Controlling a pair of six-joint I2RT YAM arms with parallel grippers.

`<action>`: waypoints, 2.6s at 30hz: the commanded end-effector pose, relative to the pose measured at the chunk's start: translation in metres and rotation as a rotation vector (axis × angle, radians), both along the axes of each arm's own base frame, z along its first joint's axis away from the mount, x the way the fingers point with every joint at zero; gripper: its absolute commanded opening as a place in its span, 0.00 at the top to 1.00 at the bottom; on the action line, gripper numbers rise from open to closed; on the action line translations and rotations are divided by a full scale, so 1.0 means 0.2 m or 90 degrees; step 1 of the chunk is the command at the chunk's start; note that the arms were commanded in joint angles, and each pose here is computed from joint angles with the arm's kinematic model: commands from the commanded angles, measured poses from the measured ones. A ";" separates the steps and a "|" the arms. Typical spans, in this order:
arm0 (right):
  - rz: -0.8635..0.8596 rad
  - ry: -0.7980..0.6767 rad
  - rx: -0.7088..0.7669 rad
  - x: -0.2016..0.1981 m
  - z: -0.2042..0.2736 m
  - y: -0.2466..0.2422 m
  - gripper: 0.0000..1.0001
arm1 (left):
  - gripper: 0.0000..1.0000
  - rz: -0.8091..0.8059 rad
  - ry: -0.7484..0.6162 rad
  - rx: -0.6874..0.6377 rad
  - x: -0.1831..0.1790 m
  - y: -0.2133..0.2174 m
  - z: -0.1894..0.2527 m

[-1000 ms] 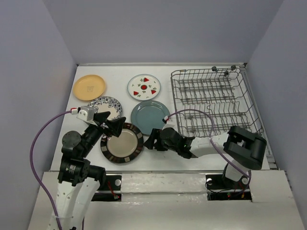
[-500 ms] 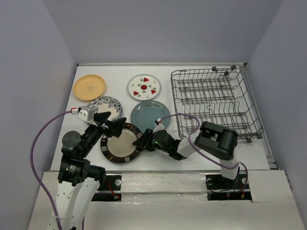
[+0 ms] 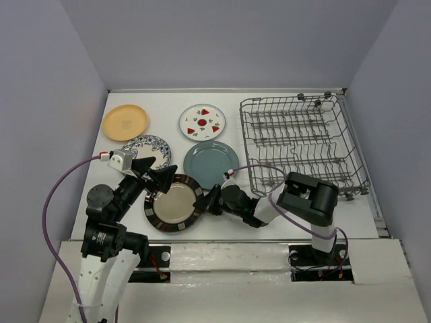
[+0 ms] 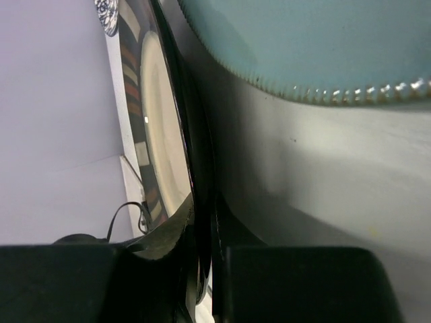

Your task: Load the plates into the dish rack

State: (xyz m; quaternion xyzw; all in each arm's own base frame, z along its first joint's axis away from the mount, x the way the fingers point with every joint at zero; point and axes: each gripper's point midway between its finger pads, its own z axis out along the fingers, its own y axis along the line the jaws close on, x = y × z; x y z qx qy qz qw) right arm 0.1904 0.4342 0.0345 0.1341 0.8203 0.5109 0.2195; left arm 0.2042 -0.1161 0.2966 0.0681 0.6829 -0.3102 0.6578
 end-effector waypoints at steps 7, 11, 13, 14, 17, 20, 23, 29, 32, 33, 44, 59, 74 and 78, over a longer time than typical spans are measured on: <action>0.071 -0.233 -0.049 -0.02 0.59 -0.03 0.93 | 0.01 -0.002 -0.063 -0.016 -0.04 0.01 0.15; 0.029 -0.369 -0.119 0.08 0.97 -0.16 0.93 | 0.01 -0.004 -0.071 -0.018 -0.06 0.01 0.16; -0.023 -0.444 -0.175 0.16 1.20 -0.30 0.93 | 0.01 -0.006 -0.075 -0.020 -0.07 0.01 0.17; -0.051 -0.455 -0.222 0.20 1.23 -0.38 0.93 | 0.01 -0.008 -0.079 -0.020 -0.08 0.00 0.17; -0.137 -0.513 -0.264 0.32 1.51 -0.64 0.93 | 0.01 -0.012 -0.088 -0.023 -0.10 0.00 0.19; -0.252 -0.558 -0.342 0.43 1.74 -0.97 0.93 | 0.01 -0.018 -0.098 -0.028 -0.12 0.00 0.20; -0.330 -0.572 -0.429 0.52 1.85 -1.24 0.93 | 0.01 -0.031 -0.106 -0.031 -0.15 -0.02 0.21; -0.503 -0.531 -0.656 0.64 1.97 -1.78 0.93 | 0.01 -0.058 -0.121 -0.042 -0.22 -0.05 0.23; -0.571 -0.540 -0.719 0.68 2.09 -1.98 0.93 | 0.01 -0.081 -0.097 -0.038 -0.22 -0.09 0.20; -0.582 -0.556 -0.727 0.69 2.13 -2.02 0.93 | 0.01 -0.091 -0.089 -0.036 -0.22 -0.10 0.18; -0.569 -0.544 -0.896 0.96 2.04 -2.52 0.93 | 0.01 -0.144 -0.080 -0.039 -0.29 -0.17 0.18; -0.425 -0.429 -0.921 1.16 1.60 -2.76 0.93 | 0.01 -0.158 -0.076 -0.043 -0.31 -0.18 0.18; -0.395 -0.349 -0.953 1.21 1.37 -2.86 0.93 | 0.01 -0.160 -0.064 -0.038 -0.30 -0.20 0.17; -0.387 -0.339 -0.957 1.21 1.33 -2.88 0.93 | 0.01 -0.161 -0.064 -0.038 -0.30 -0.20 0.17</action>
